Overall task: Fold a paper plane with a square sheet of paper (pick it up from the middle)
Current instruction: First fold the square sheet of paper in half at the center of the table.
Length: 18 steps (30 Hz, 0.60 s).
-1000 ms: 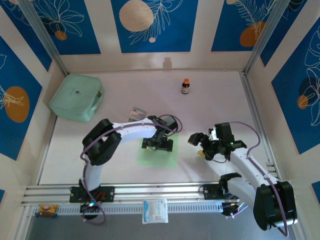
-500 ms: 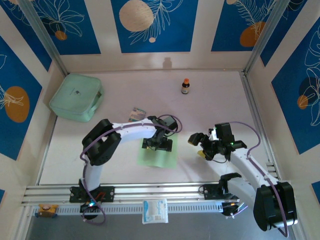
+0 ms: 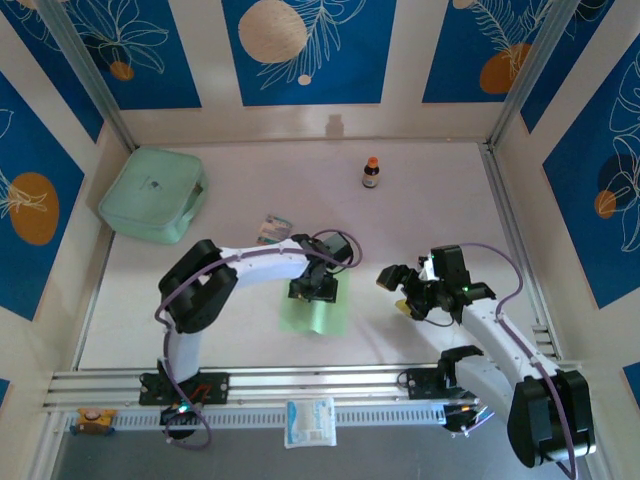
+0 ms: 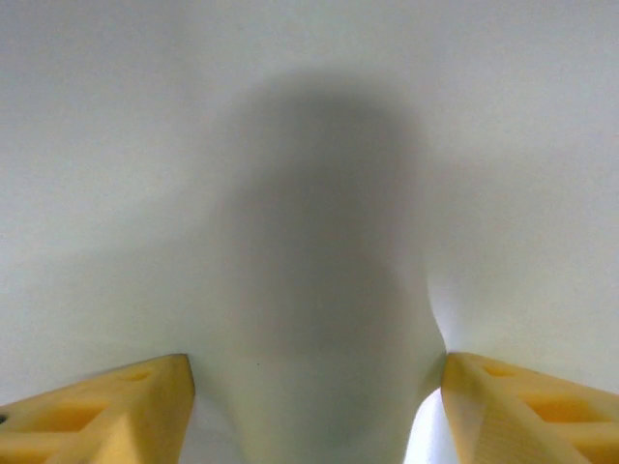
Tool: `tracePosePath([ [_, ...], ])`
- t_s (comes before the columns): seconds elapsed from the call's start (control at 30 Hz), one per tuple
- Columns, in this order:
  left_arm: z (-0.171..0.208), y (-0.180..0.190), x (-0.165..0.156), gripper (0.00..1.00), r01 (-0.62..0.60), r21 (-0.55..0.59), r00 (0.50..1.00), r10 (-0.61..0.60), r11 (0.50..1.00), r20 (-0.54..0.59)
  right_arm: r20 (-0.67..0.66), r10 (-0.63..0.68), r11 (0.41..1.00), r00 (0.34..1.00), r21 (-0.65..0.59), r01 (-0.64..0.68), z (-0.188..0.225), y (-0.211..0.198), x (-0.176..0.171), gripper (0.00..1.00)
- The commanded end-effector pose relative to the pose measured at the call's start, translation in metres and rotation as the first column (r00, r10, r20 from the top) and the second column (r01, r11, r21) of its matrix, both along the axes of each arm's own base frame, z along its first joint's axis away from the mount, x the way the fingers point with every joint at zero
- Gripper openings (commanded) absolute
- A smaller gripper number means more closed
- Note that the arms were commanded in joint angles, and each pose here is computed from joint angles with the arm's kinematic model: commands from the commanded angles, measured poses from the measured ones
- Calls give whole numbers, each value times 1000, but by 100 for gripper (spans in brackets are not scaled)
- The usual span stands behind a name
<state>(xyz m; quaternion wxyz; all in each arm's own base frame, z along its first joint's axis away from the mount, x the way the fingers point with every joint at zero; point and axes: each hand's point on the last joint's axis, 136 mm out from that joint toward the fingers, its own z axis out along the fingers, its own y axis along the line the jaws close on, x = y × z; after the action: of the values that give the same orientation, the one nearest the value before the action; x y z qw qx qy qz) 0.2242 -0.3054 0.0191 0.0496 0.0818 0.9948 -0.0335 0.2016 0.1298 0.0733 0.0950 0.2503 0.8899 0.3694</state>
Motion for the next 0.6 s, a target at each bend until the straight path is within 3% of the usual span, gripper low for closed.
tracePosePath([
  [0.0,7,-8,-1,63,18,-54,999,-16,998,35,-20,-19,1000,1000,-2,19,1,-2,-4,87],
  [0.33,45,-9,11,41,11,-151,986,14,989,164,-1,-51,998,999,-26,51,8,-8,-1,87],
  [0.57,73,-13,13,36,36,-249,975,21,968,223,48,-68,997,997,-32,70,17,-11,3,87],
])
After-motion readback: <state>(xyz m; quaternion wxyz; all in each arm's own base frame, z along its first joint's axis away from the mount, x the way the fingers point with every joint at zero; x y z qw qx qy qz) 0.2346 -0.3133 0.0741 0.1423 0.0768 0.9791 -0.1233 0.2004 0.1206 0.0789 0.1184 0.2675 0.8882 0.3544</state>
